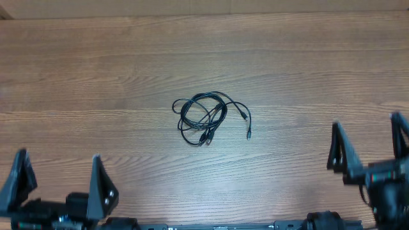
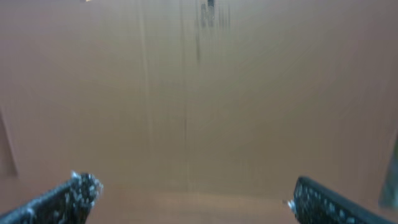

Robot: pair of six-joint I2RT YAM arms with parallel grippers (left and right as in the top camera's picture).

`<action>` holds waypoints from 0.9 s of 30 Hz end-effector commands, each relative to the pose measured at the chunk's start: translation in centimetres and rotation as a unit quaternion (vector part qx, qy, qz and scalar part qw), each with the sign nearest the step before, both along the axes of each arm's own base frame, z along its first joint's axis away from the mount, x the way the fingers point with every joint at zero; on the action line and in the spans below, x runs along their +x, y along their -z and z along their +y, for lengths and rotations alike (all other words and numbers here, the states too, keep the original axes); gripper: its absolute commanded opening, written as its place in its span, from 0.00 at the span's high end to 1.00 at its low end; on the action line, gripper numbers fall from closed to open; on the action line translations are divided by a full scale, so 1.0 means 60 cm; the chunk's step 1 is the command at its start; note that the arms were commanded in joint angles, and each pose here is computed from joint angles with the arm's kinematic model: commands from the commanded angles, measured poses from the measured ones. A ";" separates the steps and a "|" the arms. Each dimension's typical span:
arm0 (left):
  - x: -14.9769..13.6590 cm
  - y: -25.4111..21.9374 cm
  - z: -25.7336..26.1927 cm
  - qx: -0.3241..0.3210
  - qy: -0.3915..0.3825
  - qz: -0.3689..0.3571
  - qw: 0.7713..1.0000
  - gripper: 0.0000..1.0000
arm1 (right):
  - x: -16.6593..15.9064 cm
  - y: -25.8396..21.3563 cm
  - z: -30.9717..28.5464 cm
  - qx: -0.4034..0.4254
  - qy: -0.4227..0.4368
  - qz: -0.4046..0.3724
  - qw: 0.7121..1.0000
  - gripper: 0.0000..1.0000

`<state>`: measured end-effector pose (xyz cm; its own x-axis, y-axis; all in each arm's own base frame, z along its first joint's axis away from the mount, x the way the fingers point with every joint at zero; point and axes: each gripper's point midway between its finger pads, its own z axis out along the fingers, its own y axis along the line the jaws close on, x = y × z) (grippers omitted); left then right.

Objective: Untangle cables
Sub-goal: 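Raise both arms and move grippers forward beside the black cable bundle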

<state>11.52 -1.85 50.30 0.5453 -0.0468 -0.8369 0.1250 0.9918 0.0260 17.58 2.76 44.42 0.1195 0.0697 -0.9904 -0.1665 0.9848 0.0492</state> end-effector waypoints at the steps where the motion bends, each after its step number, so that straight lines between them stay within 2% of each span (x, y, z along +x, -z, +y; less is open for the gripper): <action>1: 0.043 -0.018 -0.026 0.021 0.037 0.061 0.997 0.00 | 0.035 -0.014 -0.003 -0.003 0.006 0.063 0.998 0.00; 5: 0.105 -0.008 -0.057 0.059 0.076 0.160 0.982 0.01 | 0.073 0.018 0.004 0.001 -0.004 0.174 0.985 0.00; 9: 0.164 0.030 -0.093 0.091 0.133 0.276 0.948 0.00 | 0.106 0.057 0.021 0.057 -0.023 0.269 0.961 0.00; 14: 0.240 0.111 -0.125 0.083 0.194 0.419 0.883 0.01 | 0.149 0.102 0.045 0.141 -0.043 0.349 0.926 0.00; 19: 0.291 0.206 -0.148 0.059 0.238 0.525 0.815 0.01 | 0.184 0.139 0.055 0.147 -0.052 0.392 0.907 0.00; 24: 0.330 0.305 -0.150 -0.007 0.235 0.635 0.735 0.00 | 0.219 0.187 0.056 0.149 -0.043 0.440 0.885 0.00; 27: 0.351 0.351 -0.152 -0.043 0.227 0.680 0.696 0.00 | 0.240 0.217 0.056 0.149 -0.038 0.466 0.871 0.00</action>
